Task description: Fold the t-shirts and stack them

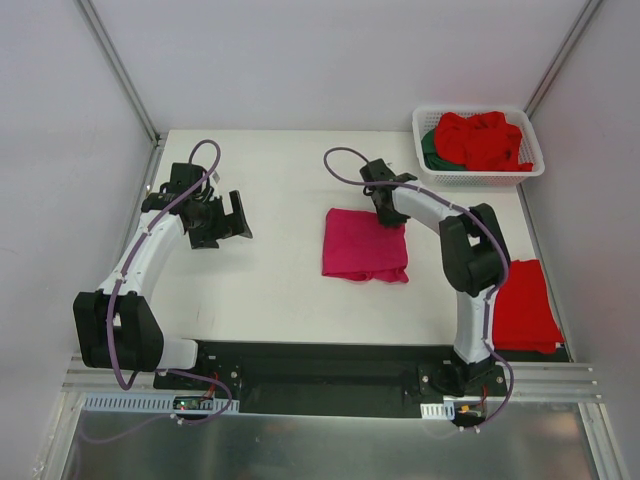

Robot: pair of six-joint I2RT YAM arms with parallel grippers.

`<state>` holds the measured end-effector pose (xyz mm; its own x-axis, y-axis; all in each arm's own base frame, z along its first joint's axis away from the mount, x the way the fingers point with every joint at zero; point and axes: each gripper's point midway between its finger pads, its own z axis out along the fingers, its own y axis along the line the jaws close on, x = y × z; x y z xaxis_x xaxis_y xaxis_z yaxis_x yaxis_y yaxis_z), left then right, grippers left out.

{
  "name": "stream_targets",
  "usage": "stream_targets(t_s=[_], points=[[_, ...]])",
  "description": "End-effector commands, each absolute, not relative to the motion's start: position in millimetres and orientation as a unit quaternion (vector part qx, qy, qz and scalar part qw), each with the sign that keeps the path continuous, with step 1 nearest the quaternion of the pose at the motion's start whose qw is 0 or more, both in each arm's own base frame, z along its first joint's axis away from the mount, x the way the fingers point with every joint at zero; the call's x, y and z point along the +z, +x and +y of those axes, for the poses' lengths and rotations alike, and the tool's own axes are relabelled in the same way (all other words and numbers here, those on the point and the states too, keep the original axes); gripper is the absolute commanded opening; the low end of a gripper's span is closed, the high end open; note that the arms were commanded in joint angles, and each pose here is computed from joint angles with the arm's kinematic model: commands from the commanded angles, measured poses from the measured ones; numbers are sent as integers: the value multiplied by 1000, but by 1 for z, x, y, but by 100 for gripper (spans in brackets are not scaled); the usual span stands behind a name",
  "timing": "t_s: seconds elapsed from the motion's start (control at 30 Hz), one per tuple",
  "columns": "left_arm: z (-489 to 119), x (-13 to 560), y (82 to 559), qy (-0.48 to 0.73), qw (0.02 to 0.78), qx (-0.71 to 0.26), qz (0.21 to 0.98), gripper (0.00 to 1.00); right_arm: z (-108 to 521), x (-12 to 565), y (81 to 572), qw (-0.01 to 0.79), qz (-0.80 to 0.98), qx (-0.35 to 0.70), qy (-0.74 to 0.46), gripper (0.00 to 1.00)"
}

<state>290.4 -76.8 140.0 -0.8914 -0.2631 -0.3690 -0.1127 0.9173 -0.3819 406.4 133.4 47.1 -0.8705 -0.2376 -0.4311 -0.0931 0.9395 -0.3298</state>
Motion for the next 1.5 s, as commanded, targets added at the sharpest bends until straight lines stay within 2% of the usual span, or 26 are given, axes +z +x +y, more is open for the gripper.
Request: stream_targets(t_s=[0.0,0.27,0.33,0.47,0.53,0.67,0.87,1.0,1.2,1.47], points=[[-81,147,289,-88,220,-187,953,99,132,51,414,243,954,-156,-81,20],[-82,146,287,-88,218,-188,954,99,120,55,416,254,946,-189,-77,24],[-82,145,287,-89,217,-188,954,99,117,69,415,274,937,-203,-74,30],[-83,144,287,-88,216,-188,954,99,111,113,411,334,910,-237,-63,32],[-83,144,286,-88,215,-188,954,99,121,136,408,365,905,-210,-59,33],[-84,145,286,-86,216,-190,954,99,161,151,402,377,916,-106,-84,33],[-86,146,286,-83,219,-192,953,99,228,131,399,345,928,14,-140,28],[-85,148,284,-82,222,-191,953,99,250,104,405,321,933,22,-162,27],[-84,144,281,-83,219,-186,954,99,276,93,421,315,929,52,-185,26],[-84,143,282,-82,217,-186,955,99,300,113,439,362,908,84,-196,25]])
